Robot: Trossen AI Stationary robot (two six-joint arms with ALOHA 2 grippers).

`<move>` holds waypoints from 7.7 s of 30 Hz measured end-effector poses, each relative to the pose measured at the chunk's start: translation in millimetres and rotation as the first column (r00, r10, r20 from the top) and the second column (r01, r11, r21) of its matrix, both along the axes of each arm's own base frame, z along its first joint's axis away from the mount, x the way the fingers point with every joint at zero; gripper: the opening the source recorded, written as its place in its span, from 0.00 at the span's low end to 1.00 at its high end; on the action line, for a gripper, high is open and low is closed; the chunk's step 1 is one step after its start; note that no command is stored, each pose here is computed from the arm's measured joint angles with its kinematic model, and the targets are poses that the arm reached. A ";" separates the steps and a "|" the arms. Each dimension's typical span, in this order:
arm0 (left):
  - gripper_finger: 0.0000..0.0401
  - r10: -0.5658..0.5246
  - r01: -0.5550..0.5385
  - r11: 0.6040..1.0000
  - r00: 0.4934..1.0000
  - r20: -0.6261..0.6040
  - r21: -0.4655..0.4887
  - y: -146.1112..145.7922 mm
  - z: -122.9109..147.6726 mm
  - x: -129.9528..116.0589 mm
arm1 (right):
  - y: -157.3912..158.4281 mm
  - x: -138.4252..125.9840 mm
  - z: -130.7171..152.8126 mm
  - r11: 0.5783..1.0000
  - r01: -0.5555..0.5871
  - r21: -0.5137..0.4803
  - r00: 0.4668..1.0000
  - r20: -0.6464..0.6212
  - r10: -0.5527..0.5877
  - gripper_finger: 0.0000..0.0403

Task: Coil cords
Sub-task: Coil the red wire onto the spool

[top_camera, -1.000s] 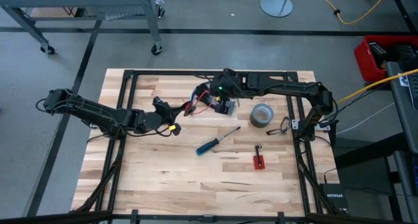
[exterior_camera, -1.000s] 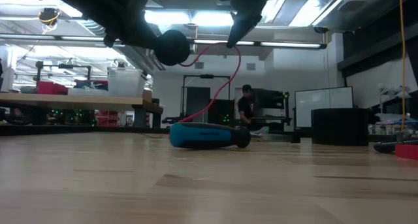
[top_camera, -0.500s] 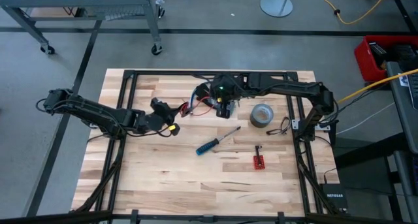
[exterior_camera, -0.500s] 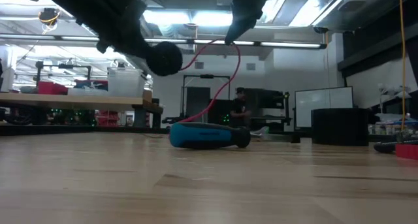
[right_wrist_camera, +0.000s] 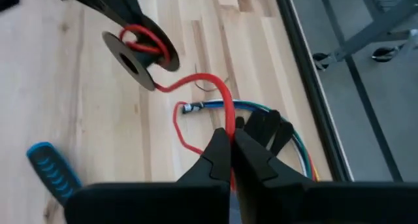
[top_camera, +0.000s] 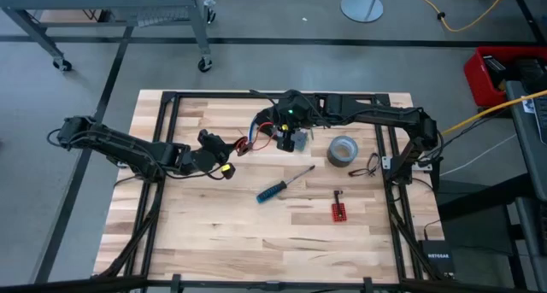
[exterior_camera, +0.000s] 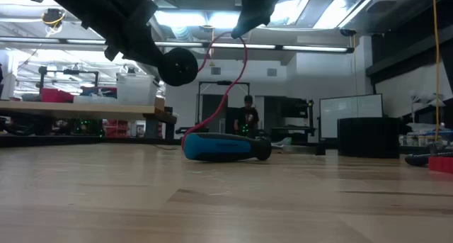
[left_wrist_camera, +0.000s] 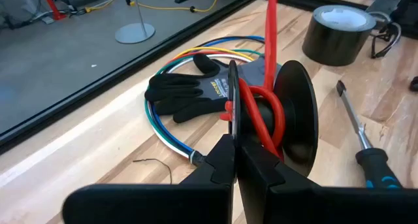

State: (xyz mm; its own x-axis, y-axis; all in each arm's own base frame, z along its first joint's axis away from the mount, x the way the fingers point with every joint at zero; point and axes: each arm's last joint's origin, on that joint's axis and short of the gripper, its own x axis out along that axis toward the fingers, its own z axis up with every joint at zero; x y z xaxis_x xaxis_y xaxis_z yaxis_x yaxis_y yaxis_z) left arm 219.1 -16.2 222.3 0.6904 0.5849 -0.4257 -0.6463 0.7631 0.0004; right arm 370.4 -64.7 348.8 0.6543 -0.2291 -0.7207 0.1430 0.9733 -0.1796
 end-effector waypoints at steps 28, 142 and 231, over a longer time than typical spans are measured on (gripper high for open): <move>0.00 0.035 -0.035 0.999 0.998 0.048 -0.015 5.8 -0.1 6.5 | 16.2 13.8 16.6 0.900 -0.276 0.336 0.943 0.276 0.186 0.00; 0.00 -0.179 0.149 0.981 0.942 0.283 0.126 -19.8 40.2 7.4 | 43.0 -30.5 -19.6 0.945 0.236 -0.225 0.923 -0.251 -0.291 0.00; 0.00 -0.132 0.096 0.986 0.948 0.290 0.134 -8.7 22.5 33.0 | 58.2 30.4 11.5 0.889 -0.256 0.379 0.929 0.351 0.118 0.00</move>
State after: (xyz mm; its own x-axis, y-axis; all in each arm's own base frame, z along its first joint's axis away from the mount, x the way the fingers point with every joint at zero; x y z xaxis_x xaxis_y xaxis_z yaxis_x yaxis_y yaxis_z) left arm 252.1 -24.9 244.7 0.8400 0.5280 -0.1252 -0.5393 0.8378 -0.0850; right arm 400.8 -6.6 360.3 0.8593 0.1923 -0.4740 -0.0687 0.9616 0.2656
